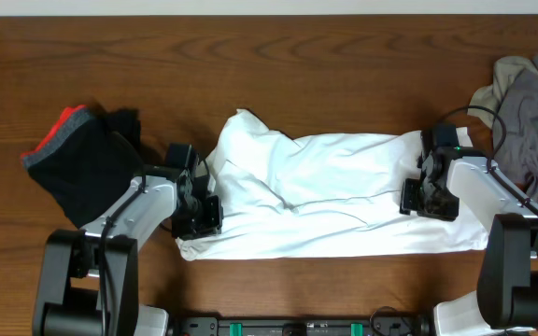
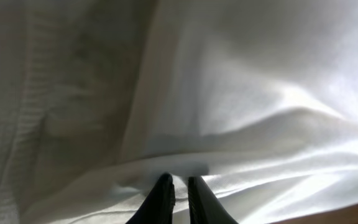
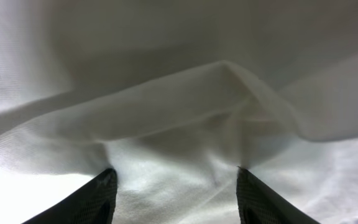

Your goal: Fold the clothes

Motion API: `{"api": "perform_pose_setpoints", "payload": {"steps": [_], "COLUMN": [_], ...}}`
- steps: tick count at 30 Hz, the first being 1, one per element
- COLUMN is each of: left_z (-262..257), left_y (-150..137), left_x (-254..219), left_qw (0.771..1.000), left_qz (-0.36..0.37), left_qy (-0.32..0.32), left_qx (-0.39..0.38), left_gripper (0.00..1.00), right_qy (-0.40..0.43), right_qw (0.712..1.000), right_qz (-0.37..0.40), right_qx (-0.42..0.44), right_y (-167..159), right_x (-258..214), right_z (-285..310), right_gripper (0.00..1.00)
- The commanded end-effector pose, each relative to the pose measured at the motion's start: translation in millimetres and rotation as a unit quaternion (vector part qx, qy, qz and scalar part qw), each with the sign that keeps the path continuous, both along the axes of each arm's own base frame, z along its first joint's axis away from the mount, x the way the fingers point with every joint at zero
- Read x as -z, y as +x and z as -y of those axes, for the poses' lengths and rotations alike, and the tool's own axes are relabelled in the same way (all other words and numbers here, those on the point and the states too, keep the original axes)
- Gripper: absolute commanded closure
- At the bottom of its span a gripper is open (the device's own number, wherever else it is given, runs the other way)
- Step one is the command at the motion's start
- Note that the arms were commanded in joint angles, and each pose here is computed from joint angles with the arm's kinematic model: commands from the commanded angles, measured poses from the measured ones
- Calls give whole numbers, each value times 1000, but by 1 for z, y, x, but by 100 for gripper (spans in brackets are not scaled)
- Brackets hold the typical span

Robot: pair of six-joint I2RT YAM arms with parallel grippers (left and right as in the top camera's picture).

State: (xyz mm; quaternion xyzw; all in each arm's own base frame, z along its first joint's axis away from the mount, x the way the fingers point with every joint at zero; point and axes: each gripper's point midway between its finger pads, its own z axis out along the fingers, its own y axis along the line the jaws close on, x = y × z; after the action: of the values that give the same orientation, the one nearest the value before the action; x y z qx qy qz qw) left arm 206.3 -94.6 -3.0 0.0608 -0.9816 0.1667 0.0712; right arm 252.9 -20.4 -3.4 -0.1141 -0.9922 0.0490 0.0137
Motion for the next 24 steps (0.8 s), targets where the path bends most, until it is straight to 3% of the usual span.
{"api": "perform_pose_setpoints", "payload": {"steps": [1,4,8,14,19,24], "left_z": [0,4,6,6,3,10], "left_y": [-14,9,45,110,162,212], "left_x": [-2,-32,-81,-142,-160,-145], "left_qw": [999,996,979,937,933,944], "left_qz": [6,79,198,347,358,328], "left_qy": [-5,-15,-19,-26,-23,-48], "left_qx": [36,39,37,14,3,0], "left_gripper": [87,83,51,46,44,44], "right_qy": [-10,10,30,37,48,48], "right_qw": [1000,999,996,989,983,983], "right_qz": [15,38,78,138,173,169], "right_qx": [-24,-34,-40,-43,-50,-50], "right_y": [12,21,30,32,32,27], "right_x": [-4,-21,-51,-88,-108,-110], "right_z": [1,-6,-14,-17,-22,-22], "right_gripper": [40,40,39,37,36,36]}}
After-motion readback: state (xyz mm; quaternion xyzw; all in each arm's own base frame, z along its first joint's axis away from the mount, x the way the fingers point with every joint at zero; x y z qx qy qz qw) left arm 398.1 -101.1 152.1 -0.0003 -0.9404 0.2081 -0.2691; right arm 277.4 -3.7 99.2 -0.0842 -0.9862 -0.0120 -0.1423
